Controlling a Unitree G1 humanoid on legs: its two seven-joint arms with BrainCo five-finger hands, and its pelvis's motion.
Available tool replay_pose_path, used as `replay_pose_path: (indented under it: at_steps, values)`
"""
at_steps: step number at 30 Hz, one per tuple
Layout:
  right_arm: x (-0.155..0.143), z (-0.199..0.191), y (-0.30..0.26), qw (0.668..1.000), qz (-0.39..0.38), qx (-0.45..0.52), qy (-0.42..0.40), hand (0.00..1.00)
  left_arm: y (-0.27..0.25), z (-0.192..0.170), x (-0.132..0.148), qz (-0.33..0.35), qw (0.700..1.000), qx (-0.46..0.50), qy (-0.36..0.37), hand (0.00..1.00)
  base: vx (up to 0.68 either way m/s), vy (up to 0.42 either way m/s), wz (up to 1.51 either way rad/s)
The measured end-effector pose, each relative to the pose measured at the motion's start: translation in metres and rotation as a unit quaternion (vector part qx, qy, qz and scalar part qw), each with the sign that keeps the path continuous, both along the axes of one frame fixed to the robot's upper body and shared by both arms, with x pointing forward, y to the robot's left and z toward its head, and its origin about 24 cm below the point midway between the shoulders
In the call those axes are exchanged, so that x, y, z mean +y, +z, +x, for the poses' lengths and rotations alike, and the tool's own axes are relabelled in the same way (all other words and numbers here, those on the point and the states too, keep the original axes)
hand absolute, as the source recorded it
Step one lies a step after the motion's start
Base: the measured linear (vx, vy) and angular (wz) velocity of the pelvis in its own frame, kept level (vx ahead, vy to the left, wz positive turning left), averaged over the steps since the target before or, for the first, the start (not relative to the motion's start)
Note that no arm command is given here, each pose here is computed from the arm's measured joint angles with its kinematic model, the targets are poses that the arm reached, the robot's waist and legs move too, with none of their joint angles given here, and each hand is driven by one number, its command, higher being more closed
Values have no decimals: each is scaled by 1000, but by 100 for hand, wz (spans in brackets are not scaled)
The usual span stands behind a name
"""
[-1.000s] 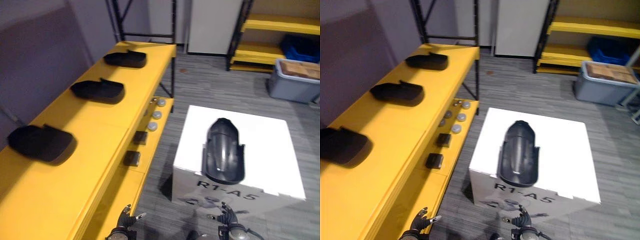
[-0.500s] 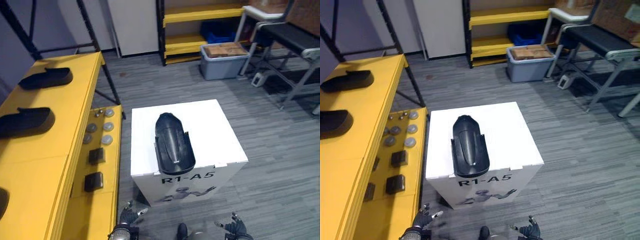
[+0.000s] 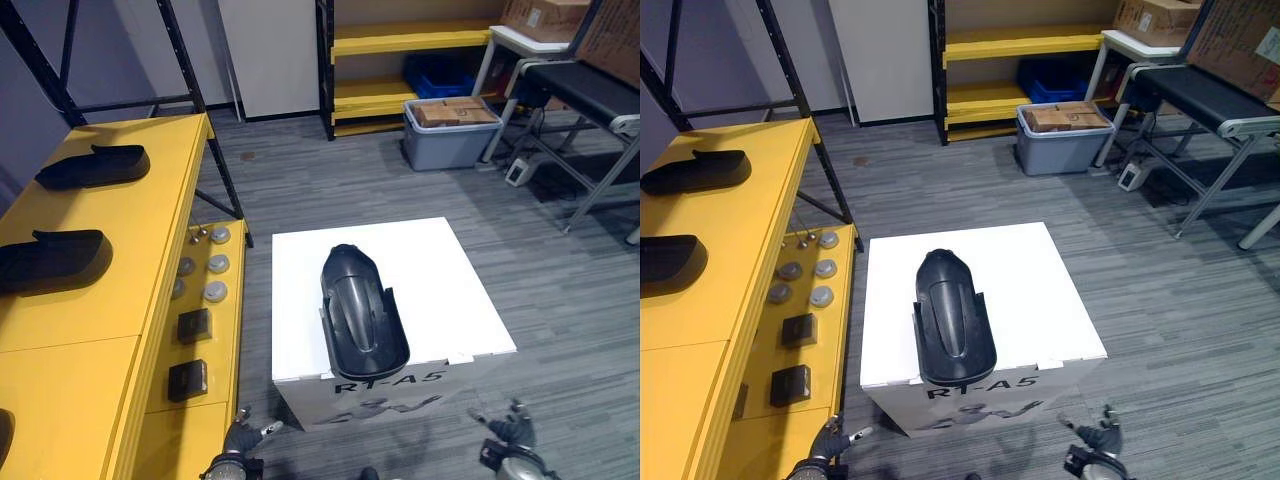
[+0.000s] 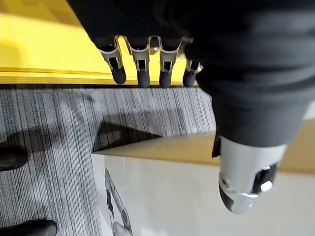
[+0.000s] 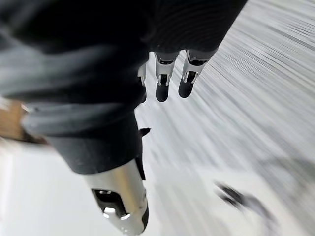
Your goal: Walk over and take plastic housings, then place them on the shelf
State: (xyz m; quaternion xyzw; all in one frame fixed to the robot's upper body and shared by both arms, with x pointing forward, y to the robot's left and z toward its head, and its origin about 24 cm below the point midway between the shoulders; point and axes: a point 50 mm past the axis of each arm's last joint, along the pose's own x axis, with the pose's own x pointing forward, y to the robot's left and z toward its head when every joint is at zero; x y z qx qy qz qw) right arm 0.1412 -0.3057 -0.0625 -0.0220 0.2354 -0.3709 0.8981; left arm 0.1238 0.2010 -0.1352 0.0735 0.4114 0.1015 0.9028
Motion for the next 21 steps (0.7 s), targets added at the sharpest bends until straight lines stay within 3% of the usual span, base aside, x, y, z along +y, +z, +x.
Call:
replay_pose_path:
  at_steps: [3, 7, 13, 21]
  values:
    - [-19, 14, 53, 993, -80, -92, -8, 0, -5, -19, 3, -4, 1000, 22, 12, 0, -34, 34, -8]
    - [-17, 30, 92, 977, -121, -173, 24, 0, -6, -23, 2, -10, 1000, 28, 9, 0, -14, 12, -3]
    - [45, 80, 146, 913, -127, -313, 227, 0, -7, -22, -2, -24, 999, 25, -4, 0, 4, 10, 1]
    - [94, 102, 141, 882, -106, -306, 342, 0, -7, -20, -8, -26, 999, 23, -22, 0, 28, 22, 17]
